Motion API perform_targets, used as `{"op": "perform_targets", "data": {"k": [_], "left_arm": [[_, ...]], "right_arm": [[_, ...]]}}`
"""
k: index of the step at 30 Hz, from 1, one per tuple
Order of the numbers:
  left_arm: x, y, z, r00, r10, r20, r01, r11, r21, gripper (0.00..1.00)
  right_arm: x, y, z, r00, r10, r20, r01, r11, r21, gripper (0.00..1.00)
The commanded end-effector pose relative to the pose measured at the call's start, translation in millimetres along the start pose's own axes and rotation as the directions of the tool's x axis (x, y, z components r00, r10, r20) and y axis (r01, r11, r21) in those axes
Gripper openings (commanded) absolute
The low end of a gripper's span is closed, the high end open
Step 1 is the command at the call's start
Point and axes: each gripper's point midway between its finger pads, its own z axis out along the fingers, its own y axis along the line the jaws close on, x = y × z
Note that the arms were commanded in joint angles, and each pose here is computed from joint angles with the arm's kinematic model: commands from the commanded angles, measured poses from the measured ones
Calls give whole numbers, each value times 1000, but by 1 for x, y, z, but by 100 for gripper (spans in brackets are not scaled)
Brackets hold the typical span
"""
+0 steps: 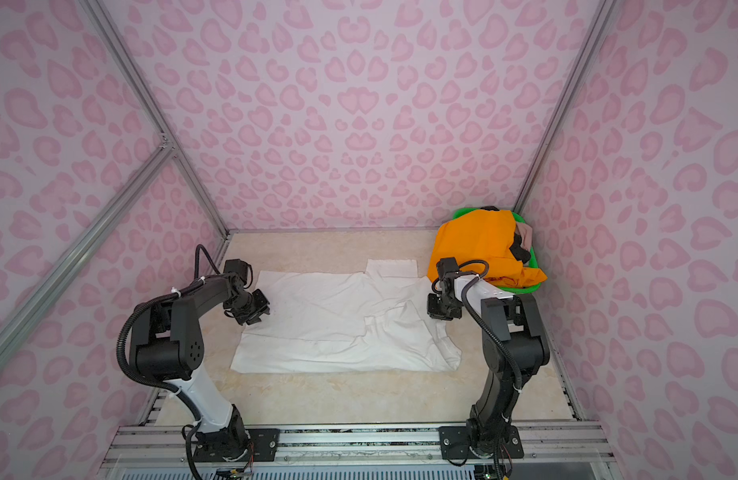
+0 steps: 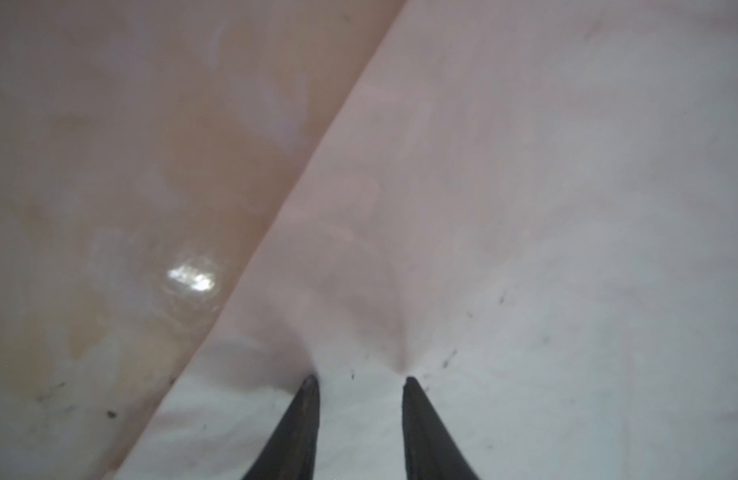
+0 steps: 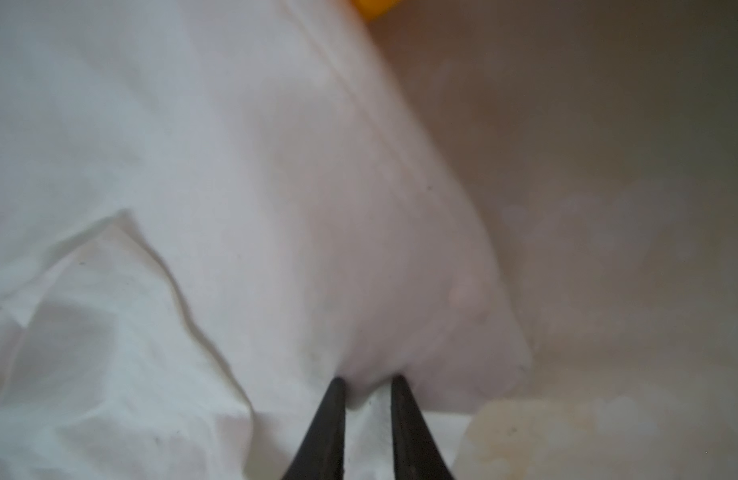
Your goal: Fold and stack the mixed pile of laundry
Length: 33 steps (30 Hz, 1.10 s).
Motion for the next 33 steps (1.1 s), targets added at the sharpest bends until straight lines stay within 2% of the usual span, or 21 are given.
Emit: {"op": "perform_targets", "data": {"k": [1,6,10,14,17,22,26,30,33], "left_arm": [[14,37,1,997,-76,-11,74,988,-136,33],[34,74,-6,986,-166,0,163,970,-181,32],[48,94,-14,986,-169,11,167,960,-225,32],[55,101,-20,988,-153,20,153,959,-239,32],[48,93,-21,989,-145,26,147,967,-206,34],[21,71,-35,993,-107,50,114,981,-156,41],[-9,53,-54,992,-63,108,77,989,-128,48],[-42,39,-58,986,-3,166,22,993,-116,66],[-65,35,-50,986,0,166,20,992,-121,69]], "right_arm": [[15,-9,8,999,-3,-52,5,999,32,22],[35,-16,5,997,-8,-82,13,998,57,22],[56,-16,3,992,-26,-120,33,998,60,22],[73,-12,1,986,-58,-156,69,995,65,22],[70,-11,-5,987,-73,-146,85,993,81,24],[38,0,-29,990,-126,-56,131,987,93,31],[-1,24,-47,979,-202,34,201,979,37,38],[-44,50,-48,960,-264,92,267,963,-26,45],[-79,65,-37,952,-281,121,289,956,-50,45]]}}
